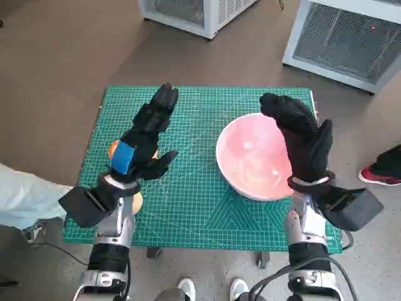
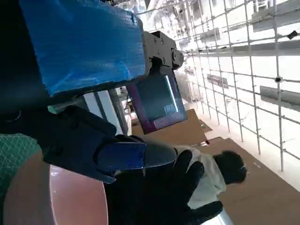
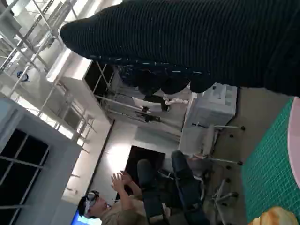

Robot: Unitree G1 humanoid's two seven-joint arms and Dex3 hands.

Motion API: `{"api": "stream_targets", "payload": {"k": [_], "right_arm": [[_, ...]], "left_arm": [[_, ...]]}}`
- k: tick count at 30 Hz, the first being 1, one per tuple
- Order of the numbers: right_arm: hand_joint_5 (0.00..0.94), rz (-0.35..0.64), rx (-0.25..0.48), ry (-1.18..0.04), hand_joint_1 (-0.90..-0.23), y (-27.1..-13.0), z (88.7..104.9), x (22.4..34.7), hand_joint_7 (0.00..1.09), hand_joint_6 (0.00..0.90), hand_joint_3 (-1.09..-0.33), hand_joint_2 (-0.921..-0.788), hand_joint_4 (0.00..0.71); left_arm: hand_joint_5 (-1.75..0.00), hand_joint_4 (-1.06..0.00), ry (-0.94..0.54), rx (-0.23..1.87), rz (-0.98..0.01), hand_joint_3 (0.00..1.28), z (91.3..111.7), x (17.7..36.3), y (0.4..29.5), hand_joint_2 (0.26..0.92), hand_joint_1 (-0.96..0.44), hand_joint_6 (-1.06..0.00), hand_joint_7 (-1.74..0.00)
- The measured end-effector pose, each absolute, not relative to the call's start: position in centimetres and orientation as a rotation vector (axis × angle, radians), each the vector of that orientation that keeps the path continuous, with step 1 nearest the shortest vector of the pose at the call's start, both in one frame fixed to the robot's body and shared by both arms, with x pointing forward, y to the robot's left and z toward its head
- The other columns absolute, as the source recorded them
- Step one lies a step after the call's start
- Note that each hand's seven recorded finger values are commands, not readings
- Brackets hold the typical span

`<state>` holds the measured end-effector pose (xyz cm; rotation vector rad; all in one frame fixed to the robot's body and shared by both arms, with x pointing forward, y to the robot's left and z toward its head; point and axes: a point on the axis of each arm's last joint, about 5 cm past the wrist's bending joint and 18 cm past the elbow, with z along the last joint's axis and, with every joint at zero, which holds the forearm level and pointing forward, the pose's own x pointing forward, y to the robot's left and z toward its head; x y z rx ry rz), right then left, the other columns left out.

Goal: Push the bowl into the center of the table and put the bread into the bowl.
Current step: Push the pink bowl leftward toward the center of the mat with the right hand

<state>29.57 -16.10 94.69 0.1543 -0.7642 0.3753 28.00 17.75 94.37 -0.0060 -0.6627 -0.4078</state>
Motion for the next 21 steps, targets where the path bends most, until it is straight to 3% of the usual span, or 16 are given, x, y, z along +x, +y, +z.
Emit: {"api": "stream_targets", "payload": {"k": [21], "right_arm": [[0.0, 0.386, 0.166, -0.766, -0.72, -16.15, 94.65, 29.58, 0.53, -0.001, -0.803, -0.921, 0.167]], "left_arm": [[-0.01, -0.09, -0.664, -0.008, -0.398, 0.34, 94.38, 28.0, 17.84, 0.921, -0.67, -0.14, -0.08]]}}
